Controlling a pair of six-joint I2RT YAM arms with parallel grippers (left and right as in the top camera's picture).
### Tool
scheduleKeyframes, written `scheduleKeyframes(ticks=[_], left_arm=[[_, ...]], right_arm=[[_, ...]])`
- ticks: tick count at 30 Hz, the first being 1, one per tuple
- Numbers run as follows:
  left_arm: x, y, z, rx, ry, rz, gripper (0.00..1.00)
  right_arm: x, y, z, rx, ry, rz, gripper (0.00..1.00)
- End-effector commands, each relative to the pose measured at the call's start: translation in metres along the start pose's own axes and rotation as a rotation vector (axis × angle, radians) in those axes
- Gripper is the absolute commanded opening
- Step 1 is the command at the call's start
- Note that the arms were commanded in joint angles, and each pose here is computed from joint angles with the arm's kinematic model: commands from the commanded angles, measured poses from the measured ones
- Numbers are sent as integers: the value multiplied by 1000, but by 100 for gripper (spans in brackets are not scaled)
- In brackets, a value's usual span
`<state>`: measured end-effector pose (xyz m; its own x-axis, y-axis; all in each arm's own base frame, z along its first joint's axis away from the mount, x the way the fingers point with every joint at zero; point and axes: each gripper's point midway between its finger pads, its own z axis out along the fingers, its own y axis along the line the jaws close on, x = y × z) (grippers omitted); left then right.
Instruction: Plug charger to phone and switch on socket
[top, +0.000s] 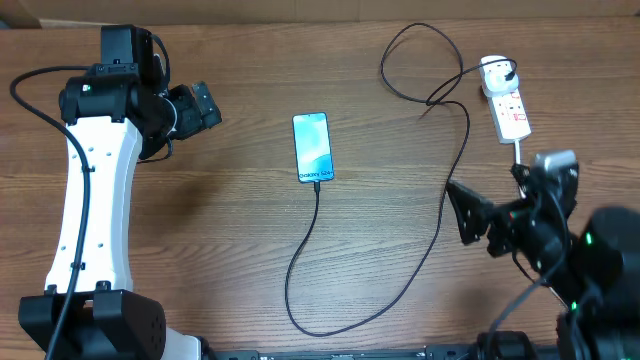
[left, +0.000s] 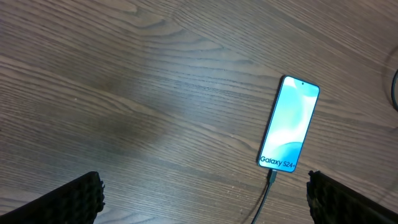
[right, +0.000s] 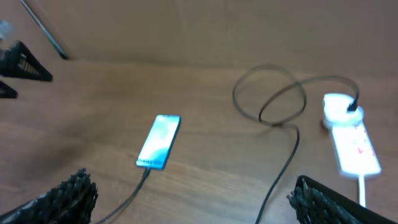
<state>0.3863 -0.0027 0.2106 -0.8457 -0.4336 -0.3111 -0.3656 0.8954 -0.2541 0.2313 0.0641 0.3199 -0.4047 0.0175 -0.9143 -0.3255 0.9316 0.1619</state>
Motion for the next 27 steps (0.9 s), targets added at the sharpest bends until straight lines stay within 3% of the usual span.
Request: scheduleKeyframes(ticks=[1, 14, 27], left_arm=[[0, -1, 2, 3, 2, 27, 100], [0, -1, 2, 3, 2, 27, 100], [0, -1, 2, 3, 2, 27, 99]], right_arm=[[3, 0, -5, 8, -53, -29, 100], [40, -3, -1, 6, -284, -114, 100], [82, -15, 20, 18, -419, -159, 100]])
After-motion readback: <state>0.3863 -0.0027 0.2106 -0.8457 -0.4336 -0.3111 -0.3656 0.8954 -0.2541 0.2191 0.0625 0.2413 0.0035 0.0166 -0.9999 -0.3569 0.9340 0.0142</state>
